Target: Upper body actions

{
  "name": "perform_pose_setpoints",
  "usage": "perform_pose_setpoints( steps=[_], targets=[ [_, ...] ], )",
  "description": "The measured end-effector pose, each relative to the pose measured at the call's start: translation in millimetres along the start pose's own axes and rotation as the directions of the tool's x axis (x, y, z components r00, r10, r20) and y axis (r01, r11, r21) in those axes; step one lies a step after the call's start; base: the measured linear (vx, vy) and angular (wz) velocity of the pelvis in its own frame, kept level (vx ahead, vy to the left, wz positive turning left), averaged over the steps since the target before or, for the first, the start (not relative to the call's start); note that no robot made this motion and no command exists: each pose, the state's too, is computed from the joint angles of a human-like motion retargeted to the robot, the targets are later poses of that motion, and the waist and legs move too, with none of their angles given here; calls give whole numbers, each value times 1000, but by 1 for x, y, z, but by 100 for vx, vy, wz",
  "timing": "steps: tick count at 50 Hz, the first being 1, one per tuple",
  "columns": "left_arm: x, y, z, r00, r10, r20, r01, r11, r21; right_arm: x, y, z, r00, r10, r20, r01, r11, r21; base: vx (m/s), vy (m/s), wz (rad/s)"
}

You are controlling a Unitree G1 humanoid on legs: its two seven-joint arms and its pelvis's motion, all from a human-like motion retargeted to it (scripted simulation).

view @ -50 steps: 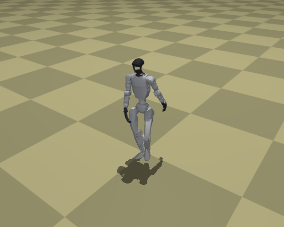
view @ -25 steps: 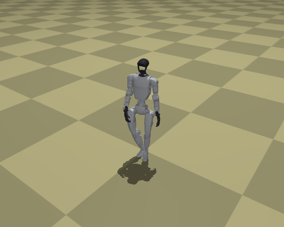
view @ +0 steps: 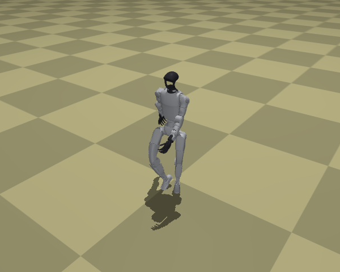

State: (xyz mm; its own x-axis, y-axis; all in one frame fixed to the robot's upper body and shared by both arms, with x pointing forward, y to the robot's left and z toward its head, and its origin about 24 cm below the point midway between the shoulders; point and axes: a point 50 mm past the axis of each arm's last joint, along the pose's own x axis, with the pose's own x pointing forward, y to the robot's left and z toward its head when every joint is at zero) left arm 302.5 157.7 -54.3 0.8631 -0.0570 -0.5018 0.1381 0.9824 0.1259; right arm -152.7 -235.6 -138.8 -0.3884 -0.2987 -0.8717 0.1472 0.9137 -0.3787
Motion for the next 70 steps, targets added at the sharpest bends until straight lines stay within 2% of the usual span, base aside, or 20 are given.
perform_pose_setpoints(
  steps=[3,5,7,10,15,18,21,26,29,33,38,41,44,47,50,52,55,60,65,70],
  targets=[
    [-59,-11,-135,886,-46,-462,19,998,-64,-5,24,38,989,101,105,-87,988,-126,37,-11,-67],
    [-138,-22,-219,614,-133,-778,32,989,-144,-11,39,68,976,93,197,-55,980,-192,37,-6,-74],
    [-217,-23,-267,331,-219,-918,-57,966,-251,-33,65,130,924,143,355,-56,968,-244,-15,-21,-235],
    [-310,-13,-297,117,-306,-945,-231,917,-326,-115,116,248,672,367,643,-172,922,-348,-43,-32,-142],
    [-419,-11,-305,-147,-354,-924,-278,911,-305,-308,162,358,88,643,761,-191,761,-620,-29,-32,-96],
    [-476,-16,-301,-279,-346,-896,-277,922,-270,-402,159,373,-206,684,700,-75,702,-708,17,-7,-118],
    [-520,-27,-290,-385,-369,-846,-347,907,-238,-449,152,370,-386,670,634,62,705,-706,37,30,-20],
    [-481,-50,-299,-214,-452,-866,-471,825,-314,-482,161,353,-529,631,568,202,744,-637,3,13,68],
    [-420,-34,-308,-61,-394,-917,-407,849,-337,-462,168,352,-487,645,589,194,737,-647,0,1,100],
    [-335,-6,-304,130,-254,-958,-303,910,-283,-390,173,352,-304,709,637,143,695,-705,15,8,73],
    [-198,-5,-258,457,-93,-885,-238,946,-222,-213,152,295,102,724,682,30,683,-730,42,19,142],
    [-84,-14,-167,779,-100,-619,-96,956,-276,-142,125,257,351,621,701,7,747,-665,-22,18,210],
    [-7,2,-36,961,-125,-247,108,991,-82,-89,98,220,593,439,674,3,837,-547,-45,18,64],
    [14,33,80,997,14,80,-26,989,144,-52,66,181,815,257,520,14,888,-460,-47,23,96],
    [11,18,143,939,69,338,-131,978,164,-22,29,119,951,104,291,28,909,-415,15,4,54],
    [6,19,153,912,63,406,-133,980,147,-9,12,77,986,9,168,54,929,-367,34,-10,10],
    [5,3,146,915,-11,404,-68,981,179,-3,7,40,997,-19,77,36,973,-228,15,-13,-19],
    [5,-2,76,971,-41,235,6,989,148,-5,25,42,992,63,108,-48,989,-138,-1,-11,-40],
    [-39,12,-74,992,-15,-127,10,999,-42,-17,43,95,937,245,248,-161,935,-316,10,-7,-85],
    [-106,-3,-184,861,-63,-505,-86,960,-267,-36,66,141,860,366,355,-141,840,-523,-3,-12,-41]
  ],
)
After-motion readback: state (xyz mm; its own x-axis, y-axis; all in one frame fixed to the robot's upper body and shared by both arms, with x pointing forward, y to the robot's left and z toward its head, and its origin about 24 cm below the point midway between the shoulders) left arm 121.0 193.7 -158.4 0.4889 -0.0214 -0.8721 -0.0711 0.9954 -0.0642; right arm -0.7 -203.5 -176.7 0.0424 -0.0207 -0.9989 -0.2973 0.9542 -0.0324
